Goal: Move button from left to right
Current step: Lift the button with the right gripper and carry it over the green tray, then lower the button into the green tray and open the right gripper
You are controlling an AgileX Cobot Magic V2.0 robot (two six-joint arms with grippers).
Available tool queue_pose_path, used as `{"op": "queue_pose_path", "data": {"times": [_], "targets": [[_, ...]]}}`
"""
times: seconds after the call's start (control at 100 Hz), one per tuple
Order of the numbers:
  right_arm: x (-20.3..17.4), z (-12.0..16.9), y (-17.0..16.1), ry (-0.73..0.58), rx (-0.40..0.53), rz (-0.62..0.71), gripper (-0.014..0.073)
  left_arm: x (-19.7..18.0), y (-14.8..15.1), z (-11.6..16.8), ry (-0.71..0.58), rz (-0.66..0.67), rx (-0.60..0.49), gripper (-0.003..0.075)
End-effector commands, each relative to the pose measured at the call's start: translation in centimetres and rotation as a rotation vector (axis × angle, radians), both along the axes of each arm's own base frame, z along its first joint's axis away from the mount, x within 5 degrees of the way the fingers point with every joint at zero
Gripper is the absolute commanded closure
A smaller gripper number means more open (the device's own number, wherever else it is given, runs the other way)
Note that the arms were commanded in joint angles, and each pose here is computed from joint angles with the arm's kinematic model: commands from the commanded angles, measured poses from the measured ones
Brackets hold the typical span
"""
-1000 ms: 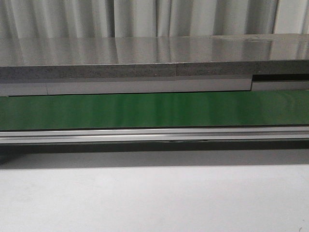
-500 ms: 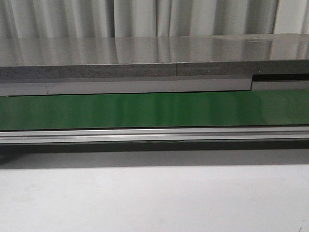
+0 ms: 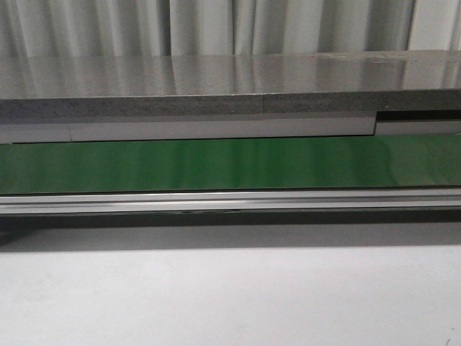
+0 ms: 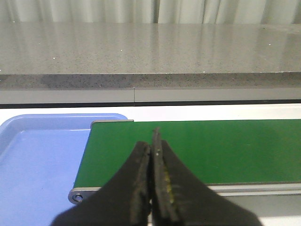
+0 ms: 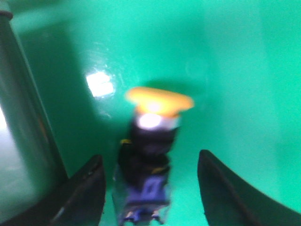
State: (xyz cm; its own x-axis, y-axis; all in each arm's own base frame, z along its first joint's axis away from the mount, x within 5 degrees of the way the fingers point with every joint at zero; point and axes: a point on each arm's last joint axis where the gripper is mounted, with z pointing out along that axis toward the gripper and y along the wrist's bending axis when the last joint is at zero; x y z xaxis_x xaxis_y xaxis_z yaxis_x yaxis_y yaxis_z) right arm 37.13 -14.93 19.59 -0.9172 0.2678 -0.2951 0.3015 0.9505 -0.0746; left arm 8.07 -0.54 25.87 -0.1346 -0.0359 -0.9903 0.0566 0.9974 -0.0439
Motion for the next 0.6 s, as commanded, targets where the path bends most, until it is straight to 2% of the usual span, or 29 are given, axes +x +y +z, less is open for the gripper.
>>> {"op": "queue_pose_path", "data": {"times": [0.0, 0.27, 0.46, 0.59], "targets": [[0.2, 3.0, -0.3, -0.1, -0.034, -0.015, 0.0145, 0.1, 0.1, 1.7, -0.105, 0.01, -0.016, 0.0741], [-0.1, 4.9, 0.0, -0.166, -0.033, -0.026, 0.0146, 0.1, 0.1, 1.7, -0.105, 0.01, -0.016, 0.0741], [-0.8, 9.2, 1.2, -0.335, -0.001, -0.049, 0.0146, 0.1, 0.1, 1.7, -0.105, 0.01, -0.016, 0.0741], [-1.4, 11.9, 3.3, -0.417, 0.009, -0.008, 0.0146, 0.1, 0.1, 1.7, -0.105, 0.01, -0.016, 0.0741]]}}
